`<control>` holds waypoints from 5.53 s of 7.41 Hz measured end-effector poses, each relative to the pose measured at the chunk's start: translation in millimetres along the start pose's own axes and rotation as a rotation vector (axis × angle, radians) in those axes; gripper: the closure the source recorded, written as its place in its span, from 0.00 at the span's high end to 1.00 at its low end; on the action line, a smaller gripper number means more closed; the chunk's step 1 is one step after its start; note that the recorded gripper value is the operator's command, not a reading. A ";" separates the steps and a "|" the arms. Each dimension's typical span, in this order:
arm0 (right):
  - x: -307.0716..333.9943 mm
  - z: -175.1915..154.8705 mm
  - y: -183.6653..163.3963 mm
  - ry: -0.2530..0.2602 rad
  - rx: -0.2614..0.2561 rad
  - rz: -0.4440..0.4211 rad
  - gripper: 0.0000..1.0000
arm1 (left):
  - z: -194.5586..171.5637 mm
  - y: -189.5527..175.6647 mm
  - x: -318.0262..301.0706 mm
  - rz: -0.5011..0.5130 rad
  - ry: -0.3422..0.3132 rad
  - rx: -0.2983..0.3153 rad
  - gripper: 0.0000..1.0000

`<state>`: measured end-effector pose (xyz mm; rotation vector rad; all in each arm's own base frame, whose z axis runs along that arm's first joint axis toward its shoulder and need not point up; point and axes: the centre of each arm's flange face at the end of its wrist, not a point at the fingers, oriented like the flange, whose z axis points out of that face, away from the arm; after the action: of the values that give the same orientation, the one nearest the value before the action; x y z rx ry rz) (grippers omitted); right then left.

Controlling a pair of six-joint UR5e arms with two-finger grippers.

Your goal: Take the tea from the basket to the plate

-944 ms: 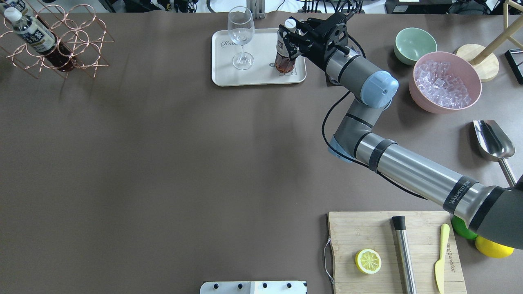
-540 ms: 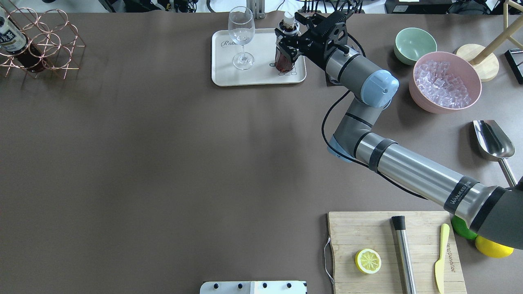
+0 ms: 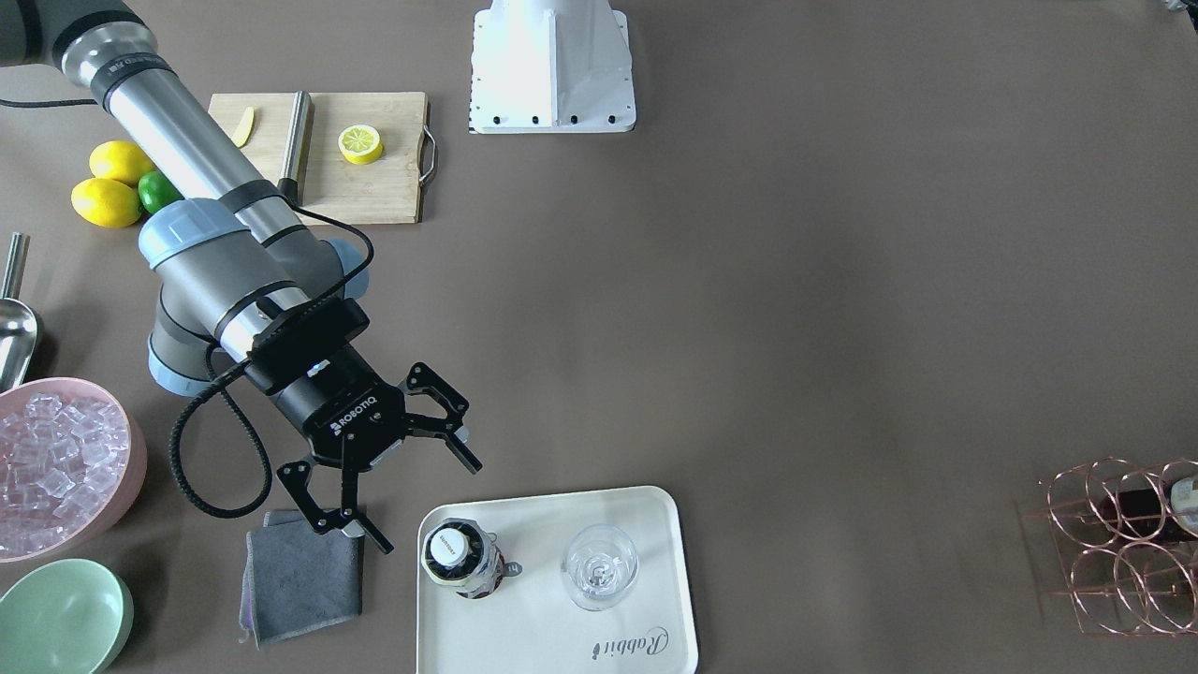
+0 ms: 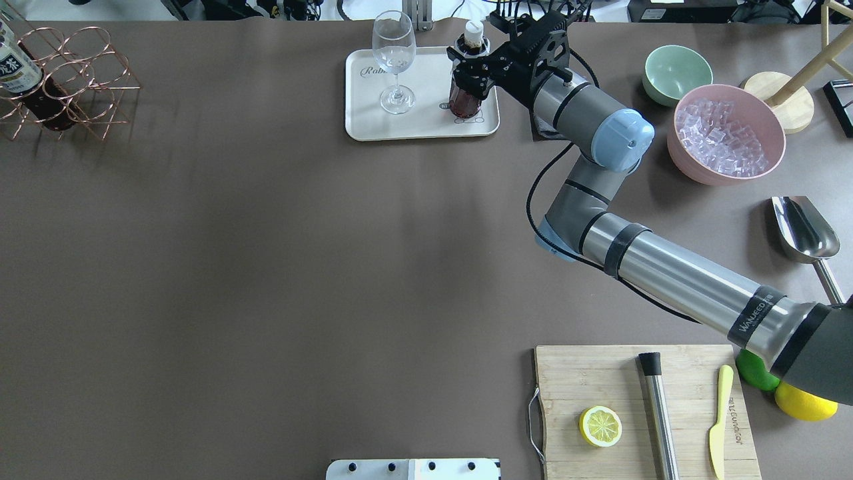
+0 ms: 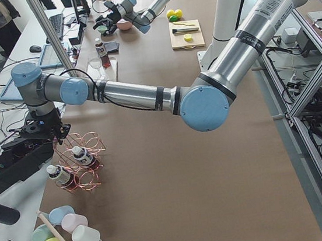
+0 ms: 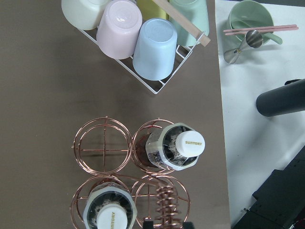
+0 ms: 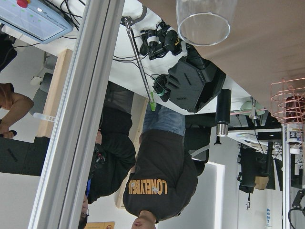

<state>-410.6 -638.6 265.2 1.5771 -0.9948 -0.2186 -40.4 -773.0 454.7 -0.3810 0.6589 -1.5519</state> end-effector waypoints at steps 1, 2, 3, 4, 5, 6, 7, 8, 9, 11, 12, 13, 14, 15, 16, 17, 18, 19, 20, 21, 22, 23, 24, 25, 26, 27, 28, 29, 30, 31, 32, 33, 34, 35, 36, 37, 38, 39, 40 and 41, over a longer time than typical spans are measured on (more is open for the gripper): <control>18.1 -9.8 -18.6 -0.055 -0.052 -0.012 1.00 | 0.9 0.5 0.0 0.003 0.001 0.001 0.98; 39.9 -19.4 -37.0 -0.117 -0.116 -0.022 1.00 | 2.2 0.4 -0.2 0.017 0.007 0.001 0.98; 58.6 -28.8 -52.3 -0.165 -0.177 -0.023 1.00 | 3.5 0.0 -0.8 0.047 0.010 0.002 0.98; 66.4 -38.4 -57.2 -0.191 -0.235 -0.017 1.00 | 2.7 -1.0 -1.3 0.066 0.012 0.001 0.98; 67.6 -50.0 -56.3 -0.209 -0.304 -0.018 1.00 | -2.5 -5.0 -3.6 0.074 0.021 0.000 0.98; 67.4 -64.5 -53.7 -0.223 -0.382 -0.061 1.00 | -10.8 -10.7 -14.2 0.087 0.036 -0.002 0.98; 70.0 -79.8 -50.9 -0.230 -0.465 -0.118 1.00 | -21.5 -15.1 -35.8 0.129 0.044 -0.007 0.98; 77.0 -95.9 -49.1 -0.228 -0.553 -0.131 1.00 | -35.0 -16.2 -73.1 0.207 0.035 -0.038 0.98; 90.9 -116.7 -43.6 -0.233 -0.643 -0.097 1.00 | -48.1 -16.0 -131.2 0.338 0.026 -0.072 0.98; 126.3 -175.8 -24.7 -0.267 -0.822 0.071 1.00 | -55.0 -26.6 -244.9 0.584 0.015 -0.100 0.98; 145.7 -218.4 -14.4 -0.231 -0.920 0.184 1.00 | -48.9 -36.5 -277.2 0.680 0.000 -0.108 0.98; 162.1 -268.6 -2.6 -0.187 -1.001 0.292 1.00 | -35.8 -50.0 -303.7 0.825 -0.021 -0.120 0.98; 174.6 -325.4 12.2 -0.133 -1.058 0.388 1.00 | -19.8 -65.0 -326.0 0.995 -0.043 -0.139 0.98; 189.6 -382.2 26.6 -0.061 -1.094 0.476 1.00 | -6.3 -77.1 -340.9 1.144 -0.054 -0.158 0.98; 202.8 -436.5 42.5 0.017 -1.116 0.557 1.00 | 8.1 -90.0 -357.1 1.266 -0.054 -0.170 0.98; 209.7 -484.6 60.4 0.087 -1.136 0.627 1.00 | 24.6 -105.5 -377.0 1.357 -0.039 -0.168 0.98; 214.1 -524.6 81.4 0.145 -1.159 0.694 1.00 | 38.5 -118.3 -394.0 1.409 -0.019 -0.162 0.98; 222.0 -554.8 101.5 0.204 -1.180 0.746 1.00 | 48.4 -127.5 -404.7 1.423 -0.014 -0.163 0.98; 233.4 -580.5 122.0 0.276 -1.211 0.794 1.00 | 52.5 -131.1 -409.4 1.422 -0.012 -0.166 0.98; 245.1 -602.6 134.2 0.362 -1.248 0.841 1.00 | 53.1 -130.2 -410.2 1.419 0.002 -0.181 0.98; 253.5 -617.6 139.7 0.433 -1.282 0.879 1.00 | 53.3 -129.0 -410.1 1.415 0.015 -0.195 0.98; 259.2 -628.4 142.4 0.484 -1.307 0.904 1.00 | 54.7 -129.1 -409.0 1.413 0.018 -0.202 0.98; 263.8 -636.1 144.7 0.522 -1.325 0.918 1.00 | 55.8 -129.4 -408.3 1.411 0.018 -0.205 0.98; 268.7 -639.6 144.9 0.555 -1.343 0.930 1.00 | 56.2 -129.3 -407.7 1.411 0.018 -0.206 0.98; 275.3 -637.4 139.9 0.581 -1.355 0.942 1.00 | 56.1 -129.2 -407.5 1.411 0.018 -0.205 0.98; 282.8 -631.7 130.6 0.598 -1.359 0.954 1.00 | 56.4 -129.5 -407.7 1.411 0.017 -0.205 0.98; 287.8 -626.2 121.9 0.606 -1.355 0.955 1.00 | 57.4 -130.4 -408.9 1.408 0.014 -0.207 0.98; 290.7 -624.4 117.0 0.608 -1.350 0.956 1.00 | 58.6 -131.6 -411.0 1.403 0.008 -0.209 0.98; 291.6 -623.3 114.8 0.604 -1.345 0.956 1.00 | 60.2 -132.7 -412.8 1.400 0.004 -0.212 0.98; 291.7 -622.7 112.9 0.601 -1.340 0.955 1.00 | 60.7 -133.2 -413.9 1.398 0.001 -0.213 0.98; 291.5 -622.3 111.9 0.600 -1.338 0.955 1.00 | 61.3 -133.5 -414.4 1.397 0.000 -0.214 0.98; 291.5 -622.3 111.3 0.600 -1.337 0.955 1.00 | 61.8 -133.5 -414.6 1.397 -0.002 -0.214 0.98; 291.1 -623.1 110.7 0.601 -1.336 0.956 1.00 | 62.3 -133.9 -415.0 1.395 -0.004 -0.215 0.98; 290.6 -623.5 110.2 0.601 -1.335 0.956 1.00 | 62.6 -134.0 -415.0 1.388 -0.011 -0.220 0.98; 290.7 -623.2 109.4 0.602 -1.334 0.954 1.00 | 62.8 -134.0 -413.9 1.381 -0.018 -0.225 0.98; 291.1 -623.0 108.5 0.602 -1.332 0.953 1.00 | 62.9 -134.0 -413.2 1.377 -0.023 -0.228 0.98; 291.2 -622.9 108.2 0.603 -1.332 0.953 1.00 | 63.1 -134.2 -412.9 1.375 -0.025 -0.228 0.98; 291.5 -623.2 107.8 0.604 -1.332 0.953 1.00 | 63.2 -134.7 -412.5 1.375 -0.029 -0.224 0.98; 291.6 -623.6 108.0 0.606 -1.333 0.952 1.00 | 63.1 -135.1 -412.2 1.376 -0.033 -0.220 0.98; 291.6 -624.1 108.2 0.608 -1.333 0.951 1.00 | 62.9 -135.2 -412.0 1.376 -0.035 -0.217 0.98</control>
<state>113.3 -383.3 648.0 -0.1311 -0.7066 0.2396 -67.5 -380.3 647.2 -0.0424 0.7948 -0.1656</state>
